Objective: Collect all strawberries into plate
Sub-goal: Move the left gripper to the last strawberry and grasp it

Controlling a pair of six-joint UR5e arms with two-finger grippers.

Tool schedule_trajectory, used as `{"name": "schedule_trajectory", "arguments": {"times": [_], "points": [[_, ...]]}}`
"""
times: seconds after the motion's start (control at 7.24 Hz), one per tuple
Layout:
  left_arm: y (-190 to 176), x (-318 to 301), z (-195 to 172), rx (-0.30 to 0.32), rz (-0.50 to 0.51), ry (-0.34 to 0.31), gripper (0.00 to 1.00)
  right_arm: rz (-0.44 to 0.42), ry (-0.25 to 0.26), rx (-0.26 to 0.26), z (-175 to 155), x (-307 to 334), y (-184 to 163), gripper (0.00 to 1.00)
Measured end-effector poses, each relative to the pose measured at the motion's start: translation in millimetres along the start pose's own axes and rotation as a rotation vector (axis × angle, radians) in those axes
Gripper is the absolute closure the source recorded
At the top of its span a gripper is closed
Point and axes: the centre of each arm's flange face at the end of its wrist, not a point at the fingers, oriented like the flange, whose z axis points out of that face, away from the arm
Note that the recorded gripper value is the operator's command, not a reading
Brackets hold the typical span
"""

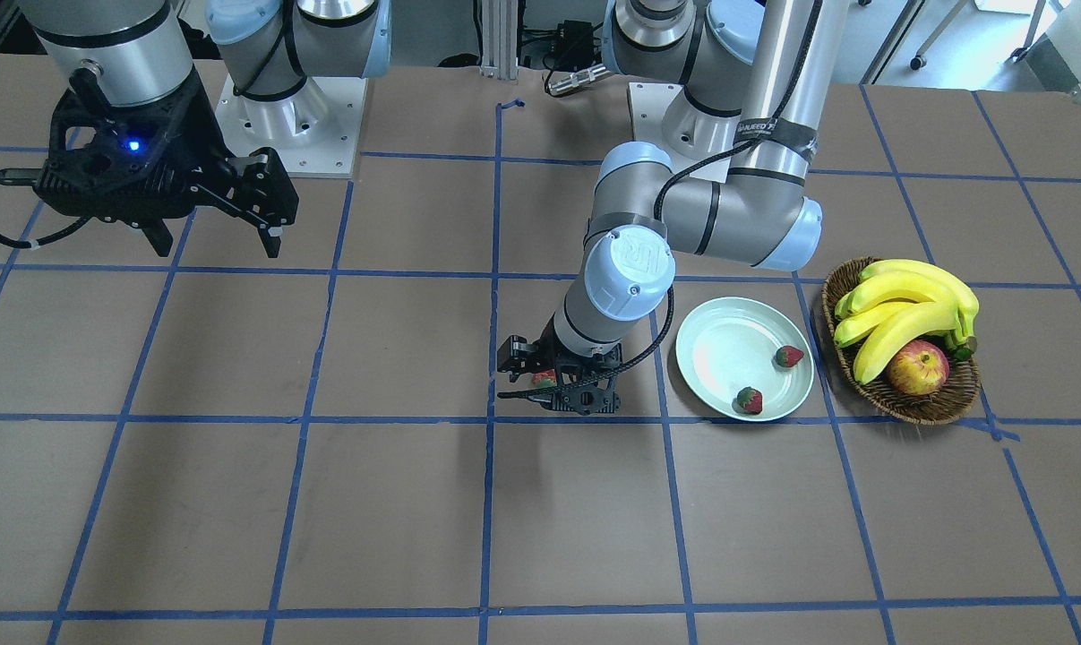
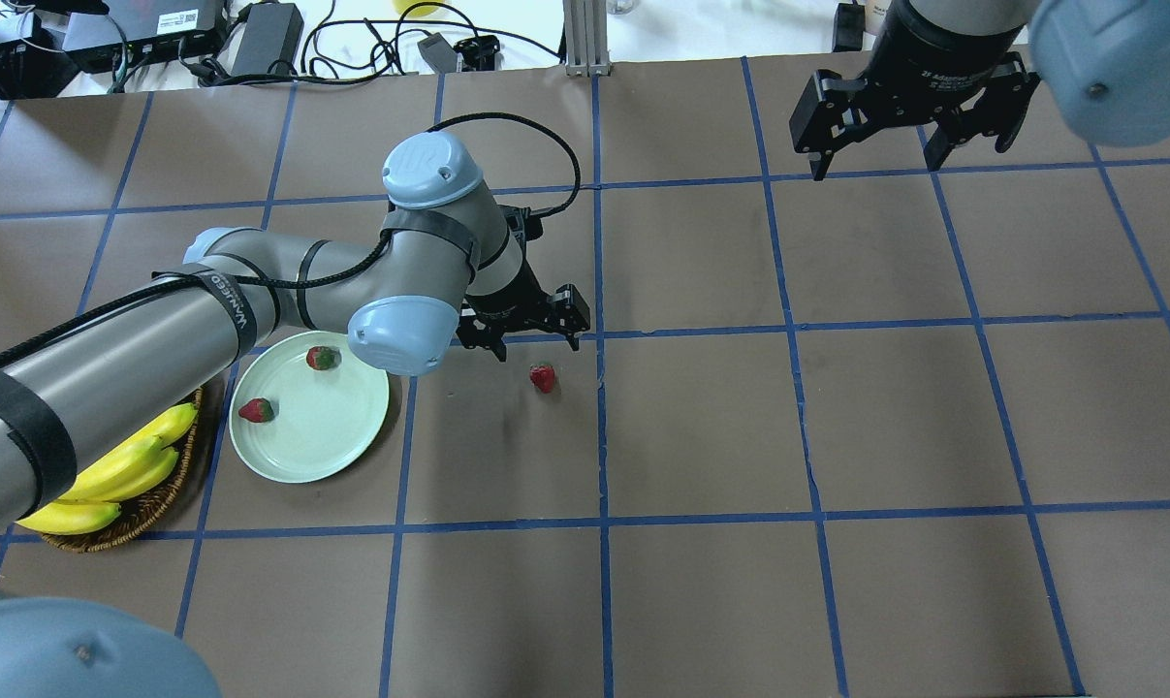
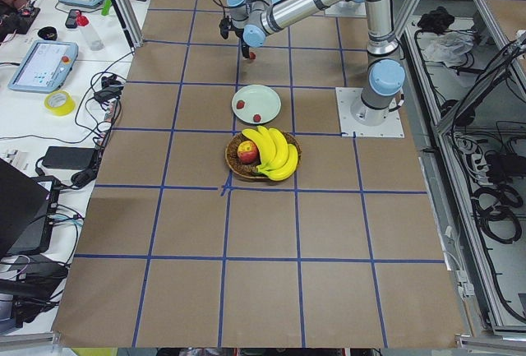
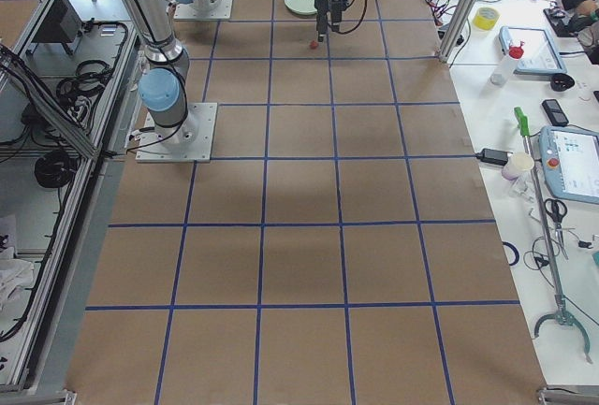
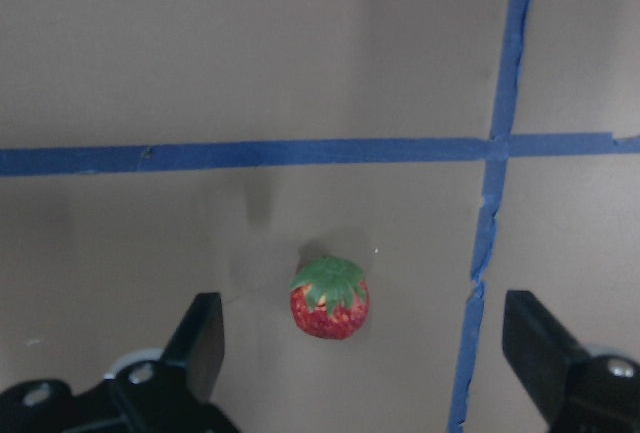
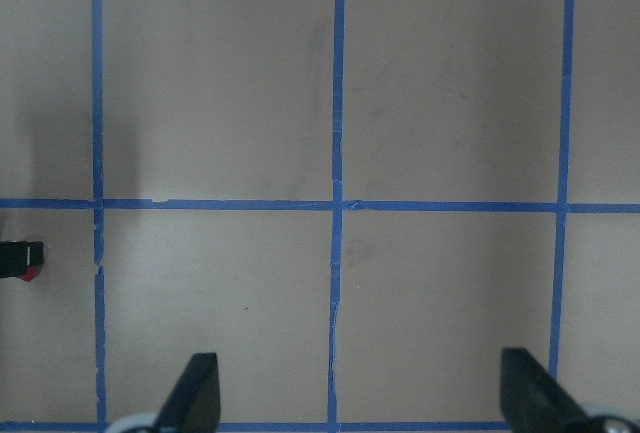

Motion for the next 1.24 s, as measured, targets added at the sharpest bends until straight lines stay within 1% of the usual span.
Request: {"name": "schedule_trajectory", "arguments": {"times": [0.14, 0.41, 0.55, 0.69, 0.83, 0.97, 1.1, 1.24], "points": [[-0.8, -0.9, 6.0, -0.010, -0.002, -0.003, 0.10, -0.001, -0.001, 0.001, -0.2, 0.1, -0.1, 0.00], [-2.2, -3.1, 15.6, -0.025, -0.006, -0.012, 0.42, -0.001, -0.002, 0.005, -2.2, 0.0, 0.7, 0.00], [-2.7, -4.0, 18.2, -0.029, -0.008, -0.016, 0.75, -0.001, -0.004, 0.009, -4.6, -0.4, 2.1, 0.00], [-3.2, -4.4, 20.2, -0.032, -0.010, -0.017, 0.97, -0.002, -0.005, 0.011, -5.8, -0.5, 2.7, 0.00], [-3.6, -4.8, 22.2, -0.035, -0.015, -0.018, 1.00, -0.004, -0.005, 0.012, -6.1, -0.3, 2.9, 0.00], [-4.4, -4.6, 22.8, -0.036, -0.020, -0.016, 1.00, -0.006, -0.003, 0.012, -6.3, 0.2, 2.9, 0.00], [-5.5, -3.4, 19.6, -0.030, -0.022, -0.013, 1.00, -0.007, 0.000, 0.012, -6.3, 0.6, 2.9, 0.00], [-8.7, -2.3, 8.5, -0.009, -0.020, -0.011, 1.00, -0.008, 0.001, 0.012, -6.3, 0.7, 2.9, 0.00]]}}
